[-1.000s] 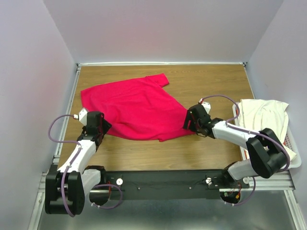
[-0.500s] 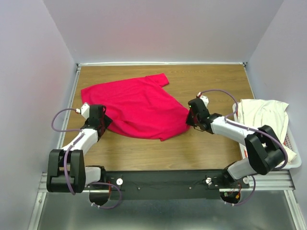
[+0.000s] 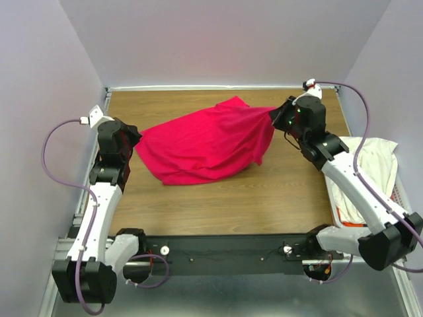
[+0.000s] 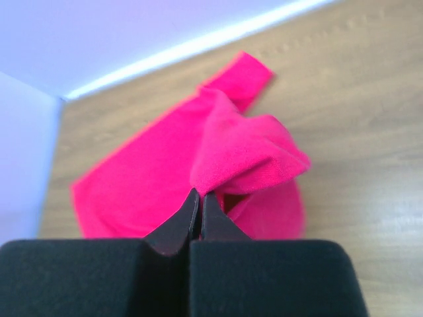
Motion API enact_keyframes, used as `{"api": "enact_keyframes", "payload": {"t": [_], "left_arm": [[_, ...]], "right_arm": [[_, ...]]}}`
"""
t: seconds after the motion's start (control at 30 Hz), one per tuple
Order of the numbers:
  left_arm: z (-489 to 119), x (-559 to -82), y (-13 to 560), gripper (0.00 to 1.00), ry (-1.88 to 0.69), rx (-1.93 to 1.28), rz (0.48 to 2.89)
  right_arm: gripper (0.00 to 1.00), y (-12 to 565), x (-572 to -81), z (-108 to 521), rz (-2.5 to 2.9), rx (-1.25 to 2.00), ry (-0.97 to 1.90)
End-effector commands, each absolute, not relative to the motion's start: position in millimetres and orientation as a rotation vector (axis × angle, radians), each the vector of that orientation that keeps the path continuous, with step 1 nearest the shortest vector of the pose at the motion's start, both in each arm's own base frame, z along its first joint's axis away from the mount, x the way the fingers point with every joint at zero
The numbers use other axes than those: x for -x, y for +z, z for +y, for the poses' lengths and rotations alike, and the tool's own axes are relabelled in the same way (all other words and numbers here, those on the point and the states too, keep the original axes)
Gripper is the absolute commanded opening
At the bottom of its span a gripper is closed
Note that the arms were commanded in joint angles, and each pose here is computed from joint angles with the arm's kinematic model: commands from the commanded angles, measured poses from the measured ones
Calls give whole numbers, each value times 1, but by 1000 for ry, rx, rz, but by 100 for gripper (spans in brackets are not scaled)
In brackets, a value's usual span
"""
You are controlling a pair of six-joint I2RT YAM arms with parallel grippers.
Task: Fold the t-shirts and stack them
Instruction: Flatten the tshirt out
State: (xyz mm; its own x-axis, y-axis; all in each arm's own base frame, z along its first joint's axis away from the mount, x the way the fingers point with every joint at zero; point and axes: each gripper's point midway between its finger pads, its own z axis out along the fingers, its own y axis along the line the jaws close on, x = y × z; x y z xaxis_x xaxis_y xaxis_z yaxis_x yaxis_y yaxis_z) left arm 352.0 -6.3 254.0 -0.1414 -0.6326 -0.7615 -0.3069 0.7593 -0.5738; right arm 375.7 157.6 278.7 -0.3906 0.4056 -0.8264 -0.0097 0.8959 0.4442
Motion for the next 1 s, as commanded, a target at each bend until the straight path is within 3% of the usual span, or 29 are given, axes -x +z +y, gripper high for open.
{"api": "enact_keyframes", "payload": {"t": [0.0,0.07,0.13,0.17,0.3,0.47,0.87,0.9,0.93,0.97], "left_arm": [[-8,-329,227,0,-295,729,1844],[-14,-325,205,1,-329,758,1884],[-19,-316,168,14,-336,788,1955],[-25,-314,156,28,-344,792,1978],[-43,-309,105,52,-329,798,2085],[-53,-313,85,65,-279,812,2126],[-73,-335,29,66,-149,846,2283],[-73,-339,27,59,-140,842,2286],[-74,-341,25,59,-136,837,2291],[-74,-344,25,40,-129,831,2293]], "right_arm": [[1,301,-364,150,1917,-252,443],[1,291,-363,148,1937,-265,428],[0,278,-362,145,1961,-273,409],[0,269,-361,145,1980,-277,400],[0,247,-360,142,2025,-285,367],[0,239,-360,141,2040,-283,354],[0,233,-363,142,2059,-262,331],[1,233,-363,142,2060,-261,334],[0,232,-363,142,2063,-260,332],[0,232,-364,143,2063,-256,332]]}}
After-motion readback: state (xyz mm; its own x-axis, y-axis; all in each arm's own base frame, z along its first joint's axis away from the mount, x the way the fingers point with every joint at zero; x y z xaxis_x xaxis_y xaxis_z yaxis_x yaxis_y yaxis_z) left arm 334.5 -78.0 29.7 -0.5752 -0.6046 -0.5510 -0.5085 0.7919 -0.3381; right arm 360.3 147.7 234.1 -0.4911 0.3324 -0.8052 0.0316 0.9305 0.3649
